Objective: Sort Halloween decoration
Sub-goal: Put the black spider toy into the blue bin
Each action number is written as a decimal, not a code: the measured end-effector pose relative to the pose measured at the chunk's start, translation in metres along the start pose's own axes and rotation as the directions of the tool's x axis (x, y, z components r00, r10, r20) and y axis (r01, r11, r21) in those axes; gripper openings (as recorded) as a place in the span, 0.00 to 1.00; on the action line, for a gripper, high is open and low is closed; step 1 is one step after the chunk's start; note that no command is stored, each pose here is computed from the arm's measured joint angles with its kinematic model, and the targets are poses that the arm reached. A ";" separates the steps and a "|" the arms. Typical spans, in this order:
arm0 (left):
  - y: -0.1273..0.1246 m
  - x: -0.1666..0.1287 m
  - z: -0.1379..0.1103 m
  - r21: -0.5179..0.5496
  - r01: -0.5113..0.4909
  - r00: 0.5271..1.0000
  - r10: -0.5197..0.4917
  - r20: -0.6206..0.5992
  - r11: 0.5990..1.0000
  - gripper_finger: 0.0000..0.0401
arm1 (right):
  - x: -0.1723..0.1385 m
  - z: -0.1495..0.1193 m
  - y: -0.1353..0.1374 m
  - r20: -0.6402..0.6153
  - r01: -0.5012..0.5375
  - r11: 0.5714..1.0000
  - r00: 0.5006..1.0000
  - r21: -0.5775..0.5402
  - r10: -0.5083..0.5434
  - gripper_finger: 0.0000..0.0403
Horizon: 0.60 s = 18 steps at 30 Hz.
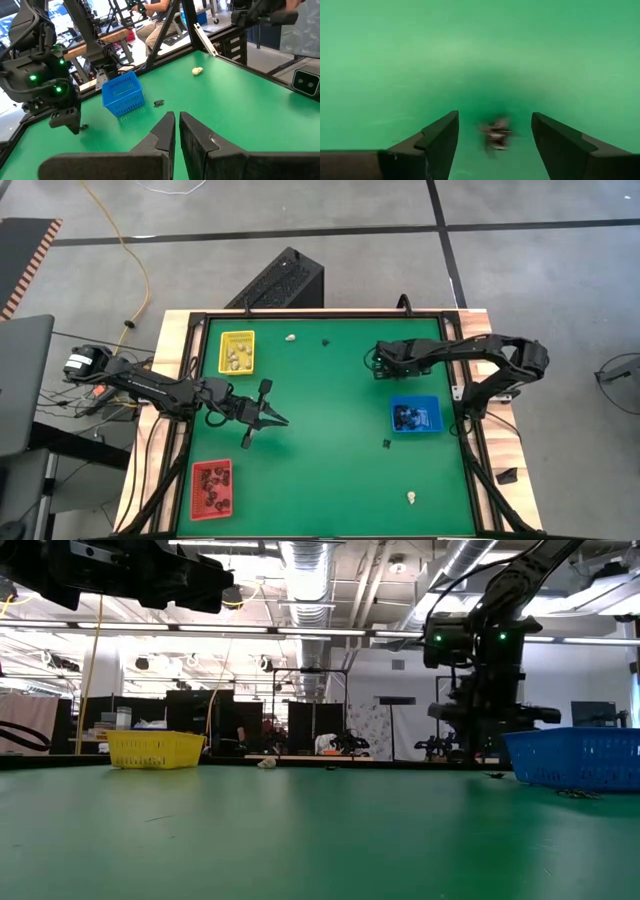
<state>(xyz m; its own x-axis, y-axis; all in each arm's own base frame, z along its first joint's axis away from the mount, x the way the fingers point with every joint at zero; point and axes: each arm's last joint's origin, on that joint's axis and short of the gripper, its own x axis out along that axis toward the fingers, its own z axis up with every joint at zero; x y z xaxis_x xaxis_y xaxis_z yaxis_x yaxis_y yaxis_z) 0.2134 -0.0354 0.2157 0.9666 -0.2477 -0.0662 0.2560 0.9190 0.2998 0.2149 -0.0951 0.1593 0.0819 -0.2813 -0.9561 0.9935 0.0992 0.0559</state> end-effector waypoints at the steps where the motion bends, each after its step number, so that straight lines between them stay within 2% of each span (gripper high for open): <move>1: 0.000 0.000 0.000 0.000 0.000 1.000 0.000 0.000 1.000 0.04 | 0.000 -0.001 -0.001 0.003 0.019 1.000 1.000 0.007 -0.019 0.70; 4: 0.000 0.000 0.000 0.000 0.000 1.000 0.000 0.000 1.000 0.04 | 0.000 -0.004 -0.003 0.011 0.048 0.999 0.999 0.021 -0.048 0.70; 9: 0.000 0.000 0.000 -0.001 0.012 1.000 -0.012 0.006 1.000 0.04 | 0.015 -0.011 -0.006 0.035 -0.034 0.998 0.999 0.062 0.032 0.70; 13: -0.001 0.000 0.001 -0.002 0.024 1.000 -0.024 0.011 1.000 0.04 | 0.022 -0.021 -0.011 0.047 -0.033 0.994 0.999 0.108 0.028 0.70; 18: -0.001 0.000 0.001 -0.002 0.024 1.000 -0.024 0.011 1.000 0.04 | 0.020 -0.031 -0.007 0.089 -0.027 0.995 0.996 0.093 0.018 0.63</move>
<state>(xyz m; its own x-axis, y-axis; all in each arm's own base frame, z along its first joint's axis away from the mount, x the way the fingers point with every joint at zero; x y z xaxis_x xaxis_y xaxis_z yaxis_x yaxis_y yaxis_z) 0.2133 -0.0361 0.2161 0.9598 -0.2735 -0.0626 0.2796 0.9133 0.2961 0.2072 -0.0719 0.1307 0.1069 -0.3635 -0.9255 0.9940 0.0176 0.1079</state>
